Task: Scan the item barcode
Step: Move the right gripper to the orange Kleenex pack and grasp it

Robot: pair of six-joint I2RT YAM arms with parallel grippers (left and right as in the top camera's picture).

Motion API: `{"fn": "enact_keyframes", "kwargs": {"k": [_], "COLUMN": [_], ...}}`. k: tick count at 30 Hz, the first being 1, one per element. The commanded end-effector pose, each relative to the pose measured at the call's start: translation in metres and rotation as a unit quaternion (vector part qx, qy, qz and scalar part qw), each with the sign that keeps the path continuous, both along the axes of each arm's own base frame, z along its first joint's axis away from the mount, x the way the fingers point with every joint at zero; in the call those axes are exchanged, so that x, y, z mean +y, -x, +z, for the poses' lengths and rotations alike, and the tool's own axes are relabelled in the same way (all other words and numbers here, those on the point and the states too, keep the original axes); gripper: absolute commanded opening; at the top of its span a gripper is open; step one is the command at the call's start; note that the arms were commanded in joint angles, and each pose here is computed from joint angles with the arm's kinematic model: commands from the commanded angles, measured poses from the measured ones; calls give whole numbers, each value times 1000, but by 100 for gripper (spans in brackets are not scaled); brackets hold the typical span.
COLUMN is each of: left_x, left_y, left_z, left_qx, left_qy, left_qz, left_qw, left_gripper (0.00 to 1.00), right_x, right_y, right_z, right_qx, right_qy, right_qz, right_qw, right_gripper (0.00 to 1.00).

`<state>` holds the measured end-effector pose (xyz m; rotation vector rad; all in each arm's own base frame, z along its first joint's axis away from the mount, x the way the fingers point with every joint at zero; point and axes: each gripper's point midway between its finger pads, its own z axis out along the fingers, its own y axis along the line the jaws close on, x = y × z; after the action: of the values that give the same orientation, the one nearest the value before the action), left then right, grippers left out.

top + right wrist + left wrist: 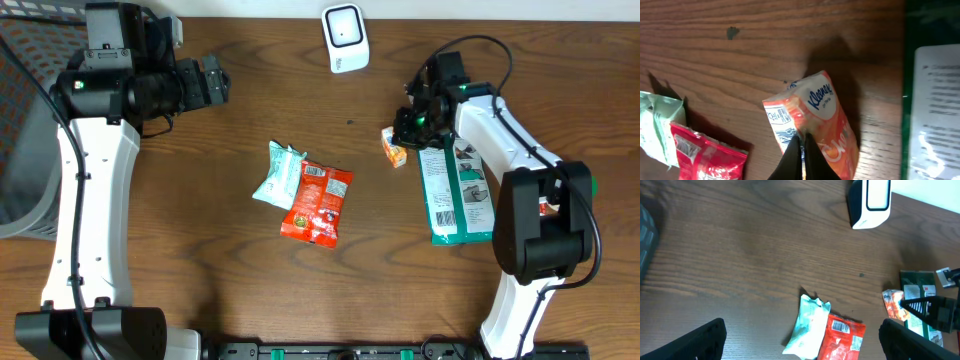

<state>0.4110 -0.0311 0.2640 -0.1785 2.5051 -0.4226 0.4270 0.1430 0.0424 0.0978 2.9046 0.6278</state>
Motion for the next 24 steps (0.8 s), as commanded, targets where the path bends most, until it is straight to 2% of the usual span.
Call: {"fn": "enact_keyframes", "kwargs": {"k": [1,7,10,18,24], "left_x": [-1,-1,-1,-1,-1], "left_y": [-1,-1,-1,-1,-1], "left_z": [3,3,3,3,3], "left_qx": [-3,-3,-3,-3,-3], "left_qy": [1,1,1,1,1], "left_qz": [-6,-6,-6,-6,-6], "left_qw": [1000,1000,1000,1000,1000], "left_gripper": [97,97,97,97,97], "right_x": [20,59,67,44,17], "right_y": [11,27,27,9,6], "right_z": [1,13,27,77,60], "right_qx": [16,11,2,-69,-61], "right_qy": [-21,-89,-114,-102,-62], "right_qz": [8,88,100,89,79], "right_qw": [1000,992,988,988,993], "right_gripper": [3,13,22,41,48]}}
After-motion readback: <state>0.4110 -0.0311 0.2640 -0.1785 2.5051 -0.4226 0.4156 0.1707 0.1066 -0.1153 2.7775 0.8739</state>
